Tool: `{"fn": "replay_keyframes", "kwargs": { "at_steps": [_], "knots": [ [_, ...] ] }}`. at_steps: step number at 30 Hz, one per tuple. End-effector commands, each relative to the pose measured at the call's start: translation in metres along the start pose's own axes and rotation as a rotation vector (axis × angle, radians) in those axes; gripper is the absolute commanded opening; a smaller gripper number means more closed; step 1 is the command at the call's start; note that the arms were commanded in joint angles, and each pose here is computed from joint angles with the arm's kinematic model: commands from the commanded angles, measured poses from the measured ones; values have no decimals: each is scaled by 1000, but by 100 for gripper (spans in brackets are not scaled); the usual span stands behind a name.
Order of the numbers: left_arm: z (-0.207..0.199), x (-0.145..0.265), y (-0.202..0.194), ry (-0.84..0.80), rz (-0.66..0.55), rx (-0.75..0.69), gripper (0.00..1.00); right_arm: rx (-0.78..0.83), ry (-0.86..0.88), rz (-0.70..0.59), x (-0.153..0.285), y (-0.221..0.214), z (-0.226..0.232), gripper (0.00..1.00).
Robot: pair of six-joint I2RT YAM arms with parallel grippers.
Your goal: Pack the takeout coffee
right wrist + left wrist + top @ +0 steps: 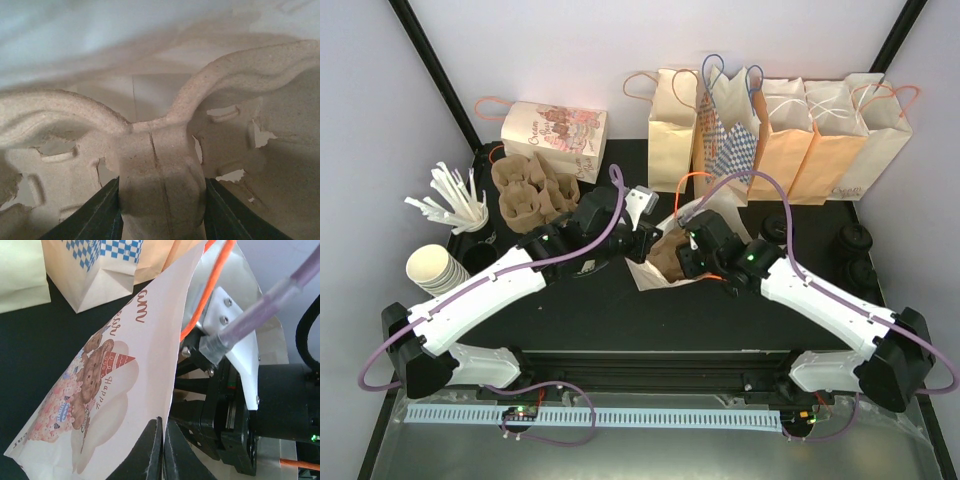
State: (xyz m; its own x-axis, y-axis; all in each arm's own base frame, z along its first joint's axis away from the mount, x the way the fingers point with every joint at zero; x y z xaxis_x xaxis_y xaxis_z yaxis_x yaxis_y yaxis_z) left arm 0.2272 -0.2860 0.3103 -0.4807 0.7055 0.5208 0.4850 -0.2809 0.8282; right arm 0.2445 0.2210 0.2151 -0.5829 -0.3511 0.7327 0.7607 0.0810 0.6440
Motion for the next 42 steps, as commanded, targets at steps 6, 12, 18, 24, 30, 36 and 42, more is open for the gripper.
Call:
{"fn": "replay_keyframes", "kwargs": {
  "at_steps": [6, 12, 18, 24, 30, 36, 42],
  "knots": [
    [-7, 14, 25, -35, -74, 73, 3, 38, -22, 152, -11, -22, 0, 45],
    [1, 15, 22, -35, -53, 140, 4, 45, -49, 268, -13, -35, -1, 45],
    [2, 18, 20, -122, -40, 228, 4, 50, -43, 365, 5, -41, 0, 45],
    [-1, 14, 16, -240, -38, 285, 4, 58, -81, 415, 23, -43, -3, 46],
    [8, -1, 1, -198, 30, 225, 12, 77, -123, 498, 6, -57, -7, 47],
    [9, 2, -7, -160, 82, 103, 48, 77, -119, 514, -11, -61, -4, 46],
    [-6, 47, 13, -128, -76, -148, 63, 74, -106, 509, -17, -56, 1, 46]
  ]
}}
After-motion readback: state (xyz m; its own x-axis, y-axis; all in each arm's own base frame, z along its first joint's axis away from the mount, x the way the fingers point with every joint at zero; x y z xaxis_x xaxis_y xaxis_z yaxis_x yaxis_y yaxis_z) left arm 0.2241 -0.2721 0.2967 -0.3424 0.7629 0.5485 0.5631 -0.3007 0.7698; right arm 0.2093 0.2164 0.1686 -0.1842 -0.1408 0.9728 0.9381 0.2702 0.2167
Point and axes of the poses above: each gripper's point midway between its finger pads, its own x axis back along the fingers, its own z axis along the line the jaws close on, y = z × x, the point moved 4 cm from there along x, back along the fingers, and after that the axes turned 12 degrees about -x, right-handed, at the moved point
